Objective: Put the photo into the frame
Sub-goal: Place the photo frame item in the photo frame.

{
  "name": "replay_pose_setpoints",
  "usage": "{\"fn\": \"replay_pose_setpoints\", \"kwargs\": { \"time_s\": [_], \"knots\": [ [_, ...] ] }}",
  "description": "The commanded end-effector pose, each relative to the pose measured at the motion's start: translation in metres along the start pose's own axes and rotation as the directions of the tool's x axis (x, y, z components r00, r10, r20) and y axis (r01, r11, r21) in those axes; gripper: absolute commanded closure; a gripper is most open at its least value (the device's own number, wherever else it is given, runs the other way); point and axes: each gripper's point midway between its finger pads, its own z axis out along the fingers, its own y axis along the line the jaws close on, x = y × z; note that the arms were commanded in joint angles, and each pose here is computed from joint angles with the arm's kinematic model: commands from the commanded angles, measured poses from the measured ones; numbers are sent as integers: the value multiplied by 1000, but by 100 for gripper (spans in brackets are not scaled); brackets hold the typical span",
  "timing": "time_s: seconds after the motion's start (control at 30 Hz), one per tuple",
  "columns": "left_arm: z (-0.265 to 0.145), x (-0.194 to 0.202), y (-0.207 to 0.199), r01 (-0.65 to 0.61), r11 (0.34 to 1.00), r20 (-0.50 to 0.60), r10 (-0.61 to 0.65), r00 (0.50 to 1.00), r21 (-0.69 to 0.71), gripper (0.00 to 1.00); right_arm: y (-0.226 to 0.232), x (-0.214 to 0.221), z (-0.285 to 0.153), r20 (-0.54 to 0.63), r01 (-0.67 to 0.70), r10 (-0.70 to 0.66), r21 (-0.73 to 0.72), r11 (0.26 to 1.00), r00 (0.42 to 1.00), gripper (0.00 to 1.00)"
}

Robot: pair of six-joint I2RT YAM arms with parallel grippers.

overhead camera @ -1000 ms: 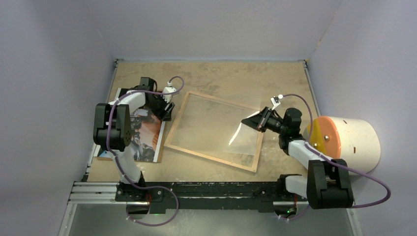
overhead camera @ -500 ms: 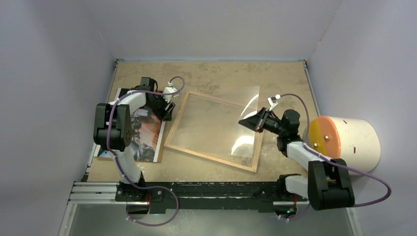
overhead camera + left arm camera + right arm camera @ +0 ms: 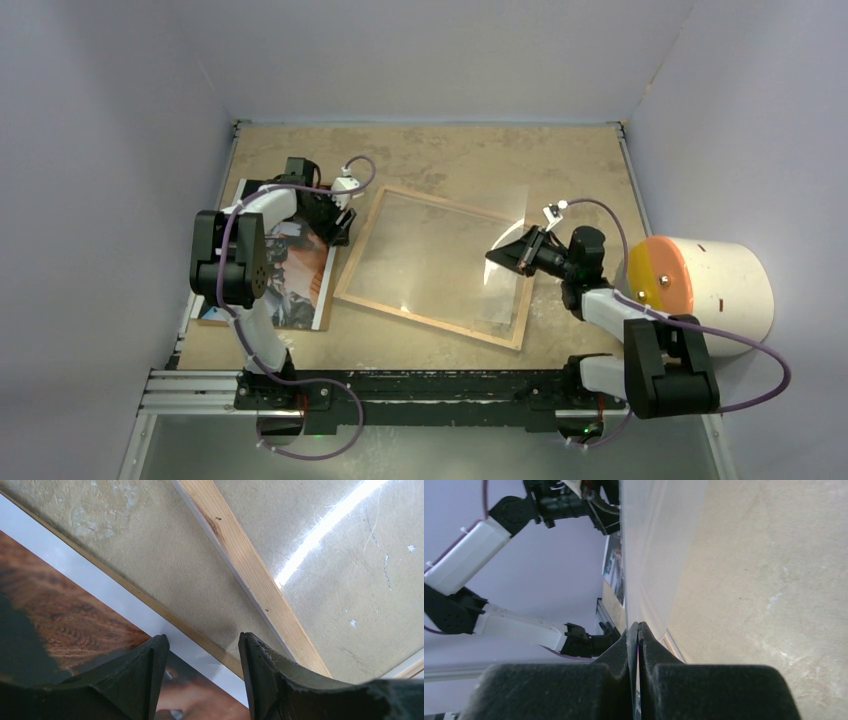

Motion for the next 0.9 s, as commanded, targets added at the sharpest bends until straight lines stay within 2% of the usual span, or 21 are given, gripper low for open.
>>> {"fn": "replay_pose_setpoints", "kwargs": {
  "time_s": [0.0,0.07,0.1,0.17,0.33,0.63,0.87],
  "knots": [
    [32,77,-45,122,982,-233,-87,968,141,42,-19,4,1,-14,24,-23,63,998,1000,100],
    [31,77,-46,120,983,-231,-86,969,141,42,-28,6,0,-26,26,-23,113,993,999,100],
    [30,77,-46,119,983,-230,-84,969,141,42,-34,6,0,-29,29,-25,144,989,999,97],
    [29,75,-45,114,984,-228,-80,970,138,42,-42,4,-2,-30,47,-42,199,979,999,86],
    [28,74,-44,110,984,-227,-77,971,137,42,-54,-4,-8,-21,81,-79,305,949,997,52],
    [27,73,-44,109,985,-226,-76,971,136,41,-72,-13,-18,-40,104,-97,457,883,994,17],
    [27,72,-44,110,984,-226,-78,971,136,42,-82,-16,-27,-49,110,-99,541,834,994,13]
  ]
}}
